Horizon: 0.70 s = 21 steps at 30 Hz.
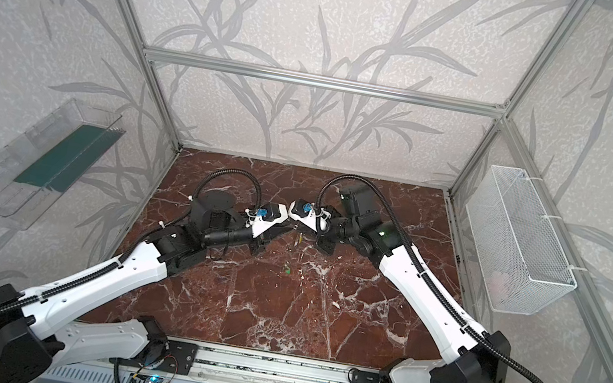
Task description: Put the keys on the keyring
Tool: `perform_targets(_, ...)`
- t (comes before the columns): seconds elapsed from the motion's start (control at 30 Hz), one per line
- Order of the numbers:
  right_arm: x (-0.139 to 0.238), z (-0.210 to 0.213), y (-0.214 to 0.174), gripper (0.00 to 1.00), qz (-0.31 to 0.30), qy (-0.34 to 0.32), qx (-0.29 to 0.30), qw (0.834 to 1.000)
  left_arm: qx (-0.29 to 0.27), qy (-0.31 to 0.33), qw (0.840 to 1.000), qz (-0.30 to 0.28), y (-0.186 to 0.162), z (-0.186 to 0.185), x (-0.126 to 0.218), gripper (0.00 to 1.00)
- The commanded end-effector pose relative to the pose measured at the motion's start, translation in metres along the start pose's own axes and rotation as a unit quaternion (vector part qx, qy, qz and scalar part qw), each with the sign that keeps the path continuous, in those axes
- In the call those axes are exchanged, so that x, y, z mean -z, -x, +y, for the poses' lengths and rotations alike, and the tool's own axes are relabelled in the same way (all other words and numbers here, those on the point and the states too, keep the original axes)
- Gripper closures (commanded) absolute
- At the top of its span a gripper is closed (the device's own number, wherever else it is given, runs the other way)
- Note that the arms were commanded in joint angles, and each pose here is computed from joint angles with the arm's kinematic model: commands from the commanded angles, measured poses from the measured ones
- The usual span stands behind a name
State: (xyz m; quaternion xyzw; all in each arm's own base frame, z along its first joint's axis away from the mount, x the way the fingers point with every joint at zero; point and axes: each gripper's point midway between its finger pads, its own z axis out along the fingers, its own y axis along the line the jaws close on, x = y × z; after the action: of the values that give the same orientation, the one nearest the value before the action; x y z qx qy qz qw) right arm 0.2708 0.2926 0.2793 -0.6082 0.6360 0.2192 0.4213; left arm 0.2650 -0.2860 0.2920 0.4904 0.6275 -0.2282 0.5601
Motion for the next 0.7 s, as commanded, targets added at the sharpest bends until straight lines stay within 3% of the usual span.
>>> perform_targets(0.0,0.01,0.005,0.014,1.0,-0.027,0.0,0.018,0.999,-0.016,-0.011,1.0,-0.011,0.012,-0.001,0.0,0.83)
perform_targets(0.67,0.014,0.017,0.023,1.0,-0.055,0.025,0.026,0.998,-0.016,-0.017,0.999,-0.026,0.017,-0.002,-0.002,0.84)
